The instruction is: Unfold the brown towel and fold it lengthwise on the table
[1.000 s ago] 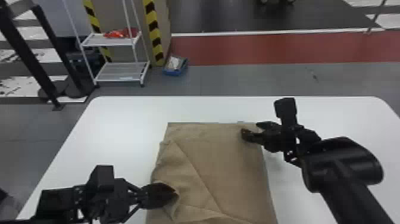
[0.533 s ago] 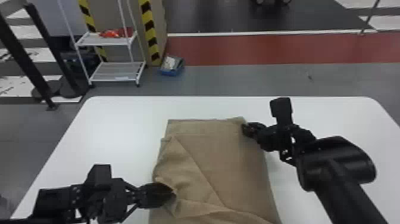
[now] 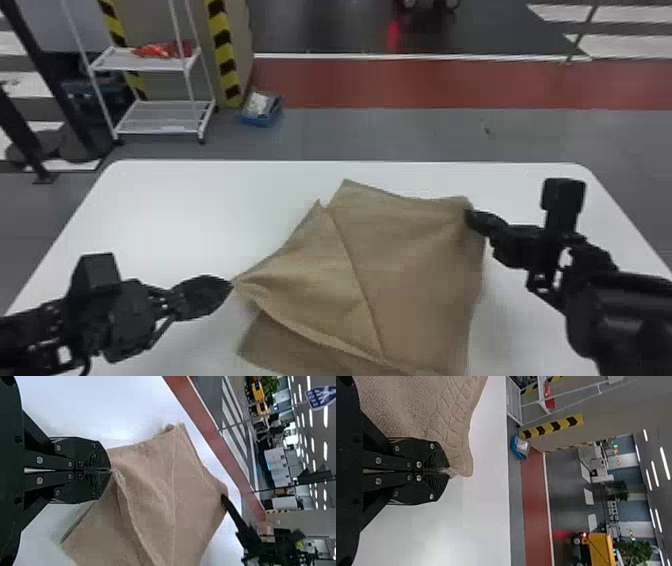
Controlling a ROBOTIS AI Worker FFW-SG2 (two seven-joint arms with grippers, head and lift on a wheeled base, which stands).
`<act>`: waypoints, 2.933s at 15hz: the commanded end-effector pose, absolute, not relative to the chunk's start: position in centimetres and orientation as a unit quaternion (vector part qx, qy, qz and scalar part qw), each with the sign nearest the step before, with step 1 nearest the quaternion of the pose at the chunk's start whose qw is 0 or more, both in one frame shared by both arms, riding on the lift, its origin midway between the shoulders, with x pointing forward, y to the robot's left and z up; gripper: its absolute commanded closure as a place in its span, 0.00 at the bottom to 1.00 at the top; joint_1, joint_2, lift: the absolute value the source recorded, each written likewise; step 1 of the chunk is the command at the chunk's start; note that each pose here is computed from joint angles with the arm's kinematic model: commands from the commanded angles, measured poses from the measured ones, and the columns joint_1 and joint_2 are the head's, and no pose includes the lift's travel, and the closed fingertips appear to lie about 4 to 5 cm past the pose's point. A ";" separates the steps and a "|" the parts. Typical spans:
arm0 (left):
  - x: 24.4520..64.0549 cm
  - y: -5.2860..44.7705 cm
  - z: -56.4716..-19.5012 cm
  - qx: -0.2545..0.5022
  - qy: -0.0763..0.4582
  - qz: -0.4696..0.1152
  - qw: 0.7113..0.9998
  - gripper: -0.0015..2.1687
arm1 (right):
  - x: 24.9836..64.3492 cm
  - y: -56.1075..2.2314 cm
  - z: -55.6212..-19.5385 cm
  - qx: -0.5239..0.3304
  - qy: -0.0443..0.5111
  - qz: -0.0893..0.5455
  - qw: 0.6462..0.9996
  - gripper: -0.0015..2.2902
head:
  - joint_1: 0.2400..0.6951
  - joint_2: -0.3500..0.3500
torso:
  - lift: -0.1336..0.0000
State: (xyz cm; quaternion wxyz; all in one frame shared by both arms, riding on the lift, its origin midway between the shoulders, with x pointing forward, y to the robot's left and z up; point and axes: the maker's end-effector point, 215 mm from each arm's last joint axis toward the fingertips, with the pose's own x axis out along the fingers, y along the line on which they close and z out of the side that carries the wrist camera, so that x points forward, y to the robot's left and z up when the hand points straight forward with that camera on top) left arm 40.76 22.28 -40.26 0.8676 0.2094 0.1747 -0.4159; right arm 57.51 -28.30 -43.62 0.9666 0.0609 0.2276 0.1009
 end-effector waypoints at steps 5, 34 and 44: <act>42.1 27.1 -40.9 0.171 0.205 -0.330 0.905 0.64 | 42.2 -36.4 -47.1 0.024 0.263 0.029 0.964 0.60 | 1.00 0.32 | 0.12; 40.2 29.9 -40.7 0.156 0.212 -0.304 0.915 0.64 | 39.2 -36.0 -47.1 -0.452 0.457 0.261 0.720 0.13 | 1.00 0.37 | 0.13; 40.6 30.9 -39.6 0.164 0.204 -0.284 0.923 0.64 | 39.4 -34.8 -41.0 -0.328 0.401 0.314 0.796 0.67 | 1.00 0.41 | 0.13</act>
